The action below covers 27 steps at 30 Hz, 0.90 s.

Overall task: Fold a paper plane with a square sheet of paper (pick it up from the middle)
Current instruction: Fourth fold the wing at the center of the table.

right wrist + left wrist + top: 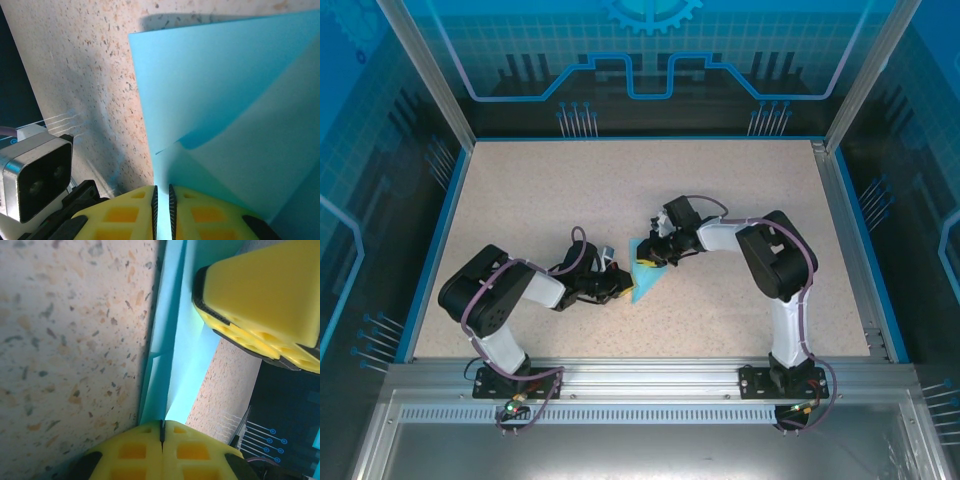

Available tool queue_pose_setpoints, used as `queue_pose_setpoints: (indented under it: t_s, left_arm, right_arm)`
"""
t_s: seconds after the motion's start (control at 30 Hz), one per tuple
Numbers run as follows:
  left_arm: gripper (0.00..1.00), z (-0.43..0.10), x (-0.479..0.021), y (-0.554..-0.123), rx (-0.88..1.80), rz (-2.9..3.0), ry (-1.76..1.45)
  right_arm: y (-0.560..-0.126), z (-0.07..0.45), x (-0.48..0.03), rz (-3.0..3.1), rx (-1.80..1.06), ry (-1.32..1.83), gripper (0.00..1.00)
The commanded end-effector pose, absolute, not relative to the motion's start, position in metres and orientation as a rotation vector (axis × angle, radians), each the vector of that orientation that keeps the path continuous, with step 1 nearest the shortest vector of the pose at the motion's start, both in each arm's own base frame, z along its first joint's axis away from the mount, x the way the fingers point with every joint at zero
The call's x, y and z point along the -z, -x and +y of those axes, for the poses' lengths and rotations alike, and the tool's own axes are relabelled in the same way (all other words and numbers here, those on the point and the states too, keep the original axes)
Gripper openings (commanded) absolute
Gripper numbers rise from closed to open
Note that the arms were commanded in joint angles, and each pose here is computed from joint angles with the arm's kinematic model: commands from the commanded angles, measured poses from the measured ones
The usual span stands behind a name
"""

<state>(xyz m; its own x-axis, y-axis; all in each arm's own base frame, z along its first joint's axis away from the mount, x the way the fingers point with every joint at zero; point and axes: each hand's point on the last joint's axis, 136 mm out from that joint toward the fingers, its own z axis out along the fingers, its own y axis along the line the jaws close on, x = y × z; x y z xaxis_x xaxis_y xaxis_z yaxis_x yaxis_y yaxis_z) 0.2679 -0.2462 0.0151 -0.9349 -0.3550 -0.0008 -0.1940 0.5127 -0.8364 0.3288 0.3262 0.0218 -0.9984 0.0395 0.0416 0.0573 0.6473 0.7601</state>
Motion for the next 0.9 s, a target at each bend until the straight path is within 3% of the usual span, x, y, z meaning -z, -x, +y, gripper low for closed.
queue_pose_setpoints:
  t_s: [0.0, 0.23, 0.5, 0.87]
  left_arm:
    - [0.0, -0.236, 0.019, -0.249, 1.248, 2.702, 0.559]
    - [0.0, -0.247, 0.013, -0.244, 1.302, 2.733, 0.47]
    - [0.17, -0.259, -0.011, -0.238, 1.355, 2.747, 0.34]
    - [0.18, -0.252, -0.016, -0.235, 1.31, 2.748, 0.379]
  right_arm:
    - [-0.323, 0.33, -0.018, -2.801, 1.295, 0.049, 0.17]
    - [-0.316, 0.322, -0.005, -2.818, 1.196, 0.052, 0.16]
    - [-0.309, 0.315, 0.007, -2.819, 1.146, 0.048, 0.16]
    - [-0.306, 0.313, 0.009, -2.822, 1.124, 0.029, 0.16]
